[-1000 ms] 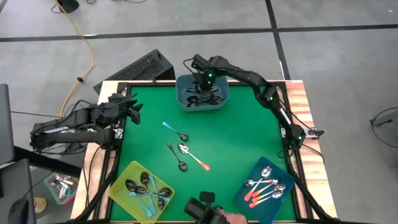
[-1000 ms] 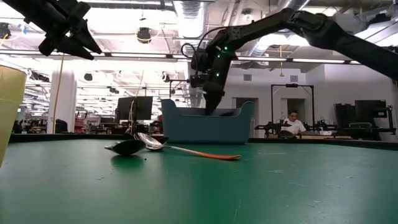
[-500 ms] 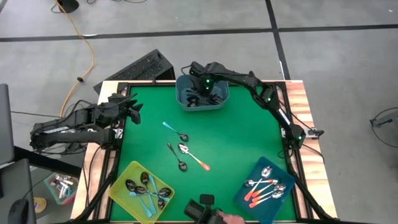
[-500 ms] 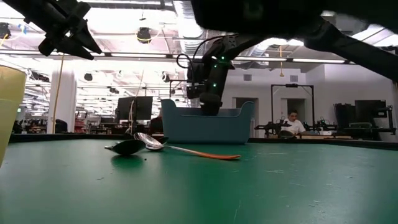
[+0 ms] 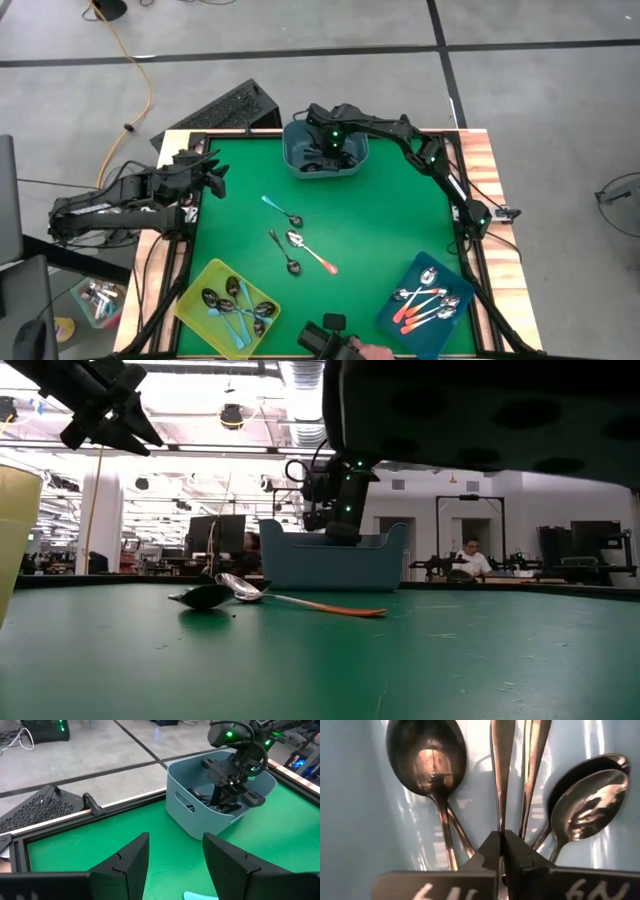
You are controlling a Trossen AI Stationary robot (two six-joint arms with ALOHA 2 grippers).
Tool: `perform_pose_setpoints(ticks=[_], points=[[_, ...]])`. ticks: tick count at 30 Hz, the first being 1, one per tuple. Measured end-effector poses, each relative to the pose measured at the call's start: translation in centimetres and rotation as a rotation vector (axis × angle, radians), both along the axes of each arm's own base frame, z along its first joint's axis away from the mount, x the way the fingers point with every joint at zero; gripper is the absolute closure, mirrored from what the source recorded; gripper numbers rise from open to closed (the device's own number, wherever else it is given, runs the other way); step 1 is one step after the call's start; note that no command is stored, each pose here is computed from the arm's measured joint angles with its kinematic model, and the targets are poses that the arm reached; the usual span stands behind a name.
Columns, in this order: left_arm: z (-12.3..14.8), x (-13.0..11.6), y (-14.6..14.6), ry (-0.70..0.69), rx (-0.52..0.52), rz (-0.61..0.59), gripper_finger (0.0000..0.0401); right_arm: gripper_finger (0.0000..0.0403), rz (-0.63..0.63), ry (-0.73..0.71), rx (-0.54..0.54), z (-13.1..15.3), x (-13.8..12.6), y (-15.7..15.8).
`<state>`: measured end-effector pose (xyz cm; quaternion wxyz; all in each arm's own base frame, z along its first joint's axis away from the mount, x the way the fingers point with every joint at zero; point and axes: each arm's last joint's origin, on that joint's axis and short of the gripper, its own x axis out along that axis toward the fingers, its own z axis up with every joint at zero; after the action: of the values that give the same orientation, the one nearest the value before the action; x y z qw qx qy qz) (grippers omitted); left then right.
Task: Sort silverware by color (type)
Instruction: Put the black spoon into the light blue bin, then put the orange spoon into the blue bin
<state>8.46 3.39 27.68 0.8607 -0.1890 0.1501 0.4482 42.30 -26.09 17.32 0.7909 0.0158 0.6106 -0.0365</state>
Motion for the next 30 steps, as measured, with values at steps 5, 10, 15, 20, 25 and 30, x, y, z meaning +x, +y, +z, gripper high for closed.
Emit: perform_pose_setpoints(ticks=[5,10,15,20,25,30], points=[[0.0,0.0,0.0,0.000,0.000,0.001,0.0231,0.0349,0.002,-0.001,0.002,0.0,0.0,0.0],[0.0,0.0,0.0,0.000,0.000,0.000,0.0231,0.0320,0.007,0.001,0.003,0.0,0.0,0.0],[0.0,0.0,0.0,0.000,0.000,0.000,0.0231,0.0293,0.005,-0.017,-0.008,1.4,-0.2,0.1],[0.0,0.0,0.0,0.004,0.004,-0.002,0.0231,0.0284,-0.004,-0.073,-0.042,5.6,-0.5,0.1],[0.0,0.0,0.0,0.001,0.001,-0.001,0.0231,0.0283,-0.041,-0.129,-0.064,9.5,-1.4,0.5],[0.0,0.0,0.0,0.001,0.001,-0.001,0.0231,0.0283,-0.065,-0.200,-0.088,13.7,-2.8,2.1]])
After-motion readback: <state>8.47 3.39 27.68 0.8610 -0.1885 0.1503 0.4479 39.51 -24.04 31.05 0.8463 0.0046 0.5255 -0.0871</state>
